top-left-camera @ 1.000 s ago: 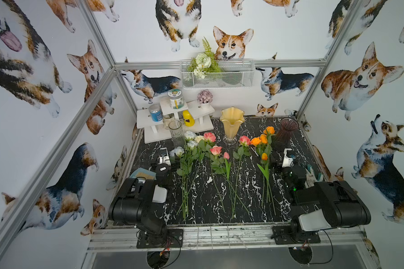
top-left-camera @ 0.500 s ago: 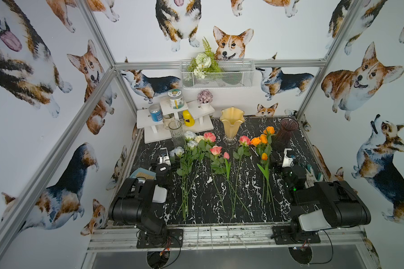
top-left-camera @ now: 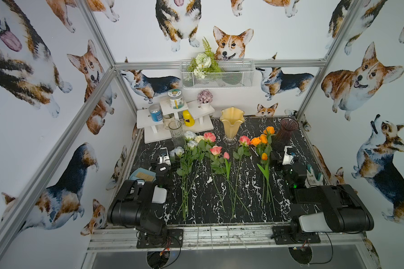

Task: Arrange the flowers in different vases according to their variety
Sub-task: Pick up the flower at the center of the board.

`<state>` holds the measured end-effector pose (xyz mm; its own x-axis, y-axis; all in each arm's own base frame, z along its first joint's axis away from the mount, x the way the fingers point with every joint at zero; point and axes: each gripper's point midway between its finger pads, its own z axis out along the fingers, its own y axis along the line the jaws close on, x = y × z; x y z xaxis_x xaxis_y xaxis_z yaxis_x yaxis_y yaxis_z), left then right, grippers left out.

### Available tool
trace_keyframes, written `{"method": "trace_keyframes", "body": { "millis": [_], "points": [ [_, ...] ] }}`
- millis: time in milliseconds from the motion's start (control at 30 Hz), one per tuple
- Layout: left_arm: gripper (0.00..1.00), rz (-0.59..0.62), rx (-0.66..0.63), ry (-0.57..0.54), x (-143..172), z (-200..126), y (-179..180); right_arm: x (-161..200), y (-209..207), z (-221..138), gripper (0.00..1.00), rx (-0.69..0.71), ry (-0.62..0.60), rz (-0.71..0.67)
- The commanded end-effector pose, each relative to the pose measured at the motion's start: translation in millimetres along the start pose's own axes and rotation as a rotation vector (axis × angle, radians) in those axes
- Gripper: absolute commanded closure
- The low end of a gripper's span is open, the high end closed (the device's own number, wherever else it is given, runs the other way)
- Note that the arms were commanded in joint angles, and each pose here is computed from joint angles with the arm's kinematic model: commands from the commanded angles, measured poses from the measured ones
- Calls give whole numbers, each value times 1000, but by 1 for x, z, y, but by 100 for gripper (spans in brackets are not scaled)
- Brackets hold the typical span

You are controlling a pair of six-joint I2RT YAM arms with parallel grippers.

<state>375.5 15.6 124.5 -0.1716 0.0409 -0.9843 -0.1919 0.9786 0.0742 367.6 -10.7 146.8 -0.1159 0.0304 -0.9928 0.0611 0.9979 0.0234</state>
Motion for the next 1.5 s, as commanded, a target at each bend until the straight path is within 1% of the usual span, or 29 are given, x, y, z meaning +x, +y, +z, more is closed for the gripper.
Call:
{"method": "trace_keyframes", "body": {
  "millis": [0,67,133,167,233,267,333,500,600,733,800,867,933,1033,1100,1200,1333,1467],
  "points": [
    [1,39,13,46,-8,3,-5,18,-7,6,0,58,148,56],
    [2,59,29,96,-10,5,-10,25,-2,8,0,64,221,63],
    [3,55,72,155,-12,4,-19,35,9,5,0,62,303,56],
    [3,44,101,176,-16,4,-24,39,18,2,0,48,335,33],
    [4,10,172,231,-22,-1,-36,42,27,-6,0,85,403,-47],
    [4,-3,202,253,-23,-4,-41,40,32,-8,0,92,422,-52],
    [4,-23,260,299,-25,-13,-50,35,41,-13,0,77,483,7],
    [4,-45,330,357,-27,-38,-63,28,56,-32,0,30,614,92],
    [4,-61,383,400,-28,-51,-71,35,61,-51,0,0,711,136],
    [4,-81,448,444,-27,-66,-81,44,72,-76,0,-38,808,253],
    [4,-91,472,457,-29,-71,-85,56,75,-88,0,-46,864,299],
    [4,-99,492,455,-32,-75,-87,68,75,-99,0,-36,900,332],
    [4,-105,504,453,-33,-78,-88,74,78,-106,0,-28,908,348],
    [4,-117,511,454,-33,-81,-89,86,80,-114,5,2,965,403],
    [4,-124,515,452,-32,-84,-89,94,79,-119,7,25,981,431],
    [3,-129,514,450,-29,-86,-88,104,70,-126,14,78,979,462],
    [3,-129,519,442,-31,-88,-88,118,60,-137,25,132,994,461],
    [3,-123,522,435,-32,-88,-89,129,52,-145,34,176,1015,439]
  ]
}}
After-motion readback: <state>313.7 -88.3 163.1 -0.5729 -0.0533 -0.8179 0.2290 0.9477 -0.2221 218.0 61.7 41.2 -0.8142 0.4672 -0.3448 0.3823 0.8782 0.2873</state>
